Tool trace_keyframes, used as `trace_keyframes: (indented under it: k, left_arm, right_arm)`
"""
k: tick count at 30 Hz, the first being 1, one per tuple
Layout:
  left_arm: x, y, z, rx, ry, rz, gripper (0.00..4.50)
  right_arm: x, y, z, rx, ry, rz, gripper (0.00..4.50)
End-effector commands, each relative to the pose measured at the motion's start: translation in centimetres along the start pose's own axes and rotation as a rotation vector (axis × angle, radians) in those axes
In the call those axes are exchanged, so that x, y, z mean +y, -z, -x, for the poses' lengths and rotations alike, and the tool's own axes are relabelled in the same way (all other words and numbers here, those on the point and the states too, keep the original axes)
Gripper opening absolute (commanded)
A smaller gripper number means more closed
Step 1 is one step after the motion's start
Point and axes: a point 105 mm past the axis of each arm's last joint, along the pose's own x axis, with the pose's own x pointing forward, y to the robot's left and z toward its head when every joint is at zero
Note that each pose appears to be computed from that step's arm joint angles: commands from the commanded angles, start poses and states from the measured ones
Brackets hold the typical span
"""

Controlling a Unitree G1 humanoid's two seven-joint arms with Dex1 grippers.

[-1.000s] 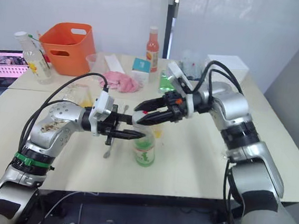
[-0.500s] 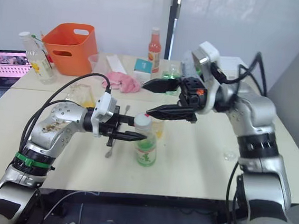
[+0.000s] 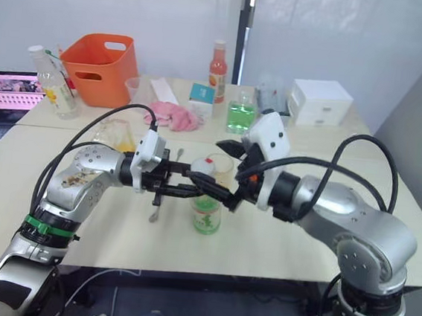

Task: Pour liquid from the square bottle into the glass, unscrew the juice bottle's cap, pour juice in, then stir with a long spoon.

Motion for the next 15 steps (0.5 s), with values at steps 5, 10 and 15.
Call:
trace_keyframes:
  k: [5, 10, 15]
  left_arm:
    - [0.32, 1.11, -0.05, 0.057, -0.006, 0.010, 1.40]
    - [0.33, 1.14, -0.06, 0.055, -0.004, 0.010, 1.40]
    - [0.30, 1.17, -0.01, 0.055, -0.004, 0.010, 1.40]
  right_arm:
    - [-0.37, -0.21, 0.10, 0.002, 0.112, -0.003, 4.45]
    - [-0.20, 0.04, -0.30, 0.015, 0.116, -0.018, 4.45]
    - [-0.29, 0.17, -0.53, 0.022, 0.122, -0.024, 4.45]
